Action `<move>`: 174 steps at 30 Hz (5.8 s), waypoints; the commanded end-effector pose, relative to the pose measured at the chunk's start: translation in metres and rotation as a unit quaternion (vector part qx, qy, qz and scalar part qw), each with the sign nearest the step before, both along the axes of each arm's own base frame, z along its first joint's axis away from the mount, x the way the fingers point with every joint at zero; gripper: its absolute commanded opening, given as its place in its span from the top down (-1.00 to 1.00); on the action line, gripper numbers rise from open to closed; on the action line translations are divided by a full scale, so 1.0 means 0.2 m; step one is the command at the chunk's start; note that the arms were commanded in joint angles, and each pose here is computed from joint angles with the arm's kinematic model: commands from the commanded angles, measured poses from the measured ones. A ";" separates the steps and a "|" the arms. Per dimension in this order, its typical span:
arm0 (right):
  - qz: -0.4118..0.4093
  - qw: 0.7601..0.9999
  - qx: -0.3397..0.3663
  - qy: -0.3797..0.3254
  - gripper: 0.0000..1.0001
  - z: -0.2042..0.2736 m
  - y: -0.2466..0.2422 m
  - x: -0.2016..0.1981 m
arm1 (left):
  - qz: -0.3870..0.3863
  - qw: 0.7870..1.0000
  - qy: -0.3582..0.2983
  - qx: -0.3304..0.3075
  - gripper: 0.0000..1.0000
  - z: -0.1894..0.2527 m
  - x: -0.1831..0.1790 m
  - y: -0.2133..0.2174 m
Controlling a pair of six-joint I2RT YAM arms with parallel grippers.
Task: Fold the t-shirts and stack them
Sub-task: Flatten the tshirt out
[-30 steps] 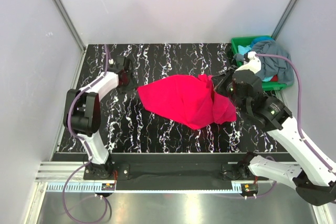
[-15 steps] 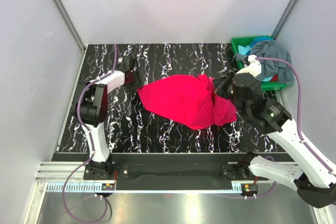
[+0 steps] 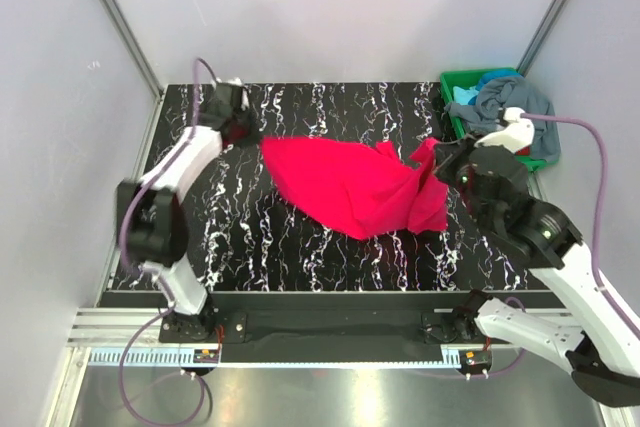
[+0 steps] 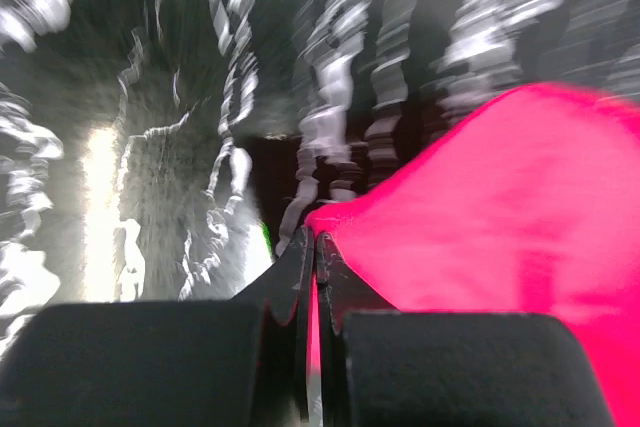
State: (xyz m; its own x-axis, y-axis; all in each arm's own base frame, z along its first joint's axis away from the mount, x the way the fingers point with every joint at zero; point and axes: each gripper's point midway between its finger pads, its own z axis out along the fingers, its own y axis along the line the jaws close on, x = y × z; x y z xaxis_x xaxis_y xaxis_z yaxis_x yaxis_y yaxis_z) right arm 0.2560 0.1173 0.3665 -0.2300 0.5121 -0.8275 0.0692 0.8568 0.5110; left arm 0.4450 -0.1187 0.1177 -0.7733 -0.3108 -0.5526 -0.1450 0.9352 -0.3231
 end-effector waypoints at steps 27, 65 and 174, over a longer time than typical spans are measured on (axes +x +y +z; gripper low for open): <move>-0.137 0.985 -0.079 -0.063 1.00 0.19 -0.31 0.01 | 0.063 0.984 -0.167 -0.002 1.00 0.79 0.63 0.22; -0.011 0.999 -0.024 0.020 1.00 -0.24 0.01 0.04 | -0.012 0.997 0.070 -0.012 0.25 -0.26 -0.66 -0.78; 0.022 0.933 0.107 0.342 0.62 -1.36 0.01 -0.20 | 0.335 0.941 -0.012 0.046 1.00 -0.08 -1.00 0.79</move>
